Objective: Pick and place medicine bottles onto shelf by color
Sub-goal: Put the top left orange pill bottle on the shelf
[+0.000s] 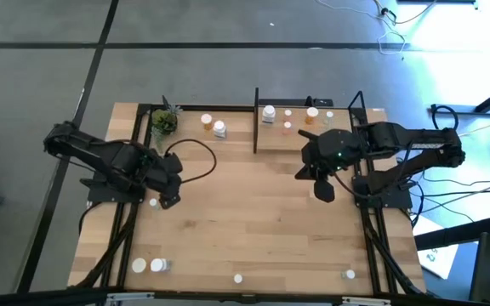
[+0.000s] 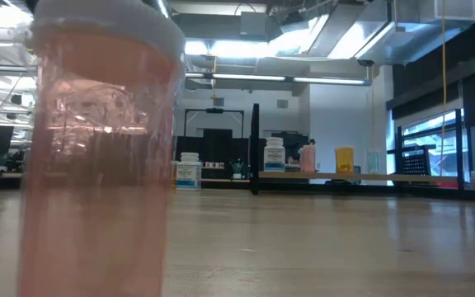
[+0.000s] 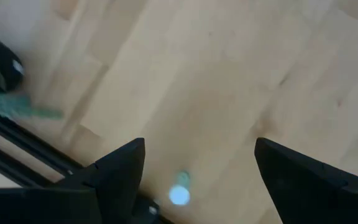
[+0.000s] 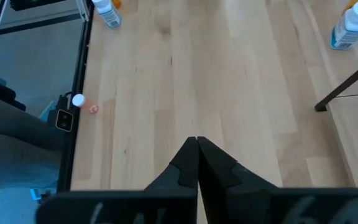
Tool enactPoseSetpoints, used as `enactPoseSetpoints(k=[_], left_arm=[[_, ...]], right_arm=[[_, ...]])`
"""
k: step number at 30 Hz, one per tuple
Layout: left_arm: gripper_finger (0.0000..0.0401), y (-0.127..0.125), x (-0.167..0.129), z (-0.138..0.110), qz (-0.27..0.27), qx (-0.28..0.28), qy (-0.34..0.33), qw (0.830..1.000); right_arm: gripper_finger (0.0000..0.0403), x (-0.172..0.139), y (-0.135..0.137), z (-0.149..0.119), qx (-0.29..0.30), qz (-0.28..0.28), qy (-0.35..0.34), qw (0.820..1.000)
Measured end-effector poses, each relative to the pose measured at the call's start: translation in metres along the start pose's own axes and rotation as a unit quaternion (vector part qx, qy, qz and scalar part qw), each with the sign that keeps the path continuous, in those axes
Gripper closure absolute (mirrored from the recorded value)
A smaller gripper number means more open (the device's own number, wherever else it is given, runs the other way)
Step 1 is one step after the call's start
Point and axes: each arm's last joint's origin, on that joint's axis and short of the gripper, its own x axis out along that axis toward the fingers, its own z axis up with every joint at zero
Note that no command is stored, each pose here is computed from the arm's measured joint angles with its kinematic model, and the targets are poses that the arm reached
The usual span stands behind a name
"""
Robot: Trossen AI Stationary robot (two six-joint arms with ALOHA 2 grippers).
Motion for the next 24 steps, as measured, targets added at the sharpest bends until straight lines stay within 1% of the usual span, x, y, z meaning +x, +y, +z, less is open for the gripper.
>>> enactPoseSetpoints(k=[6, 9, 12, 17, 20, 24], left_arm=[[0.0103, -0.0017, -0.0005, -0.0015, -0.003, -0.037, -0.001, 0.999], [0.0103, -0.0029, -0.0008, -0.0023, -0.006, -0.031, -0.002, 0.999], [0.0102, -0.0046, -0.0008, -0.0008, -0.015, -0.038, -0.009, 0.999], [0.0102, -0.0092, -0.0010, 0.0027, -0.045, -0.044, -0.015, 0.998], [0.0102, -0.0097, -0.0010, 0.0030, -0.049, -0.045, -0.015, 0.998], [0.0102, -0.0097, -0.0010, 0.0030, -0.049, -0.045, -0.015, 0.998]], right_arm=[[0.0388, 0.0004, -0.0003, 0.0002, 0.025, -0.001, 0.000, 1.000], [0.0385, 0.0004, -0.0003, 0.0002, 0.020, -0.001, 0.000, 1.000], [0.0385, 0.0005, -0.0004, 0.0002, 0.001, -0.003, 0.000, 1.000], [0.0384, 0.0005, -0.0018, 0.0006, -0.002, -0.023, -0.005, 1.000], [0.0375, 0.0005, -0.0021, 0.0006, -0.002, -0.030, -0.007, 1.000], [0.0347, 0.0005, -0.0021, 0.0006, -0.002, -0.030, -0.007, 1.000]])
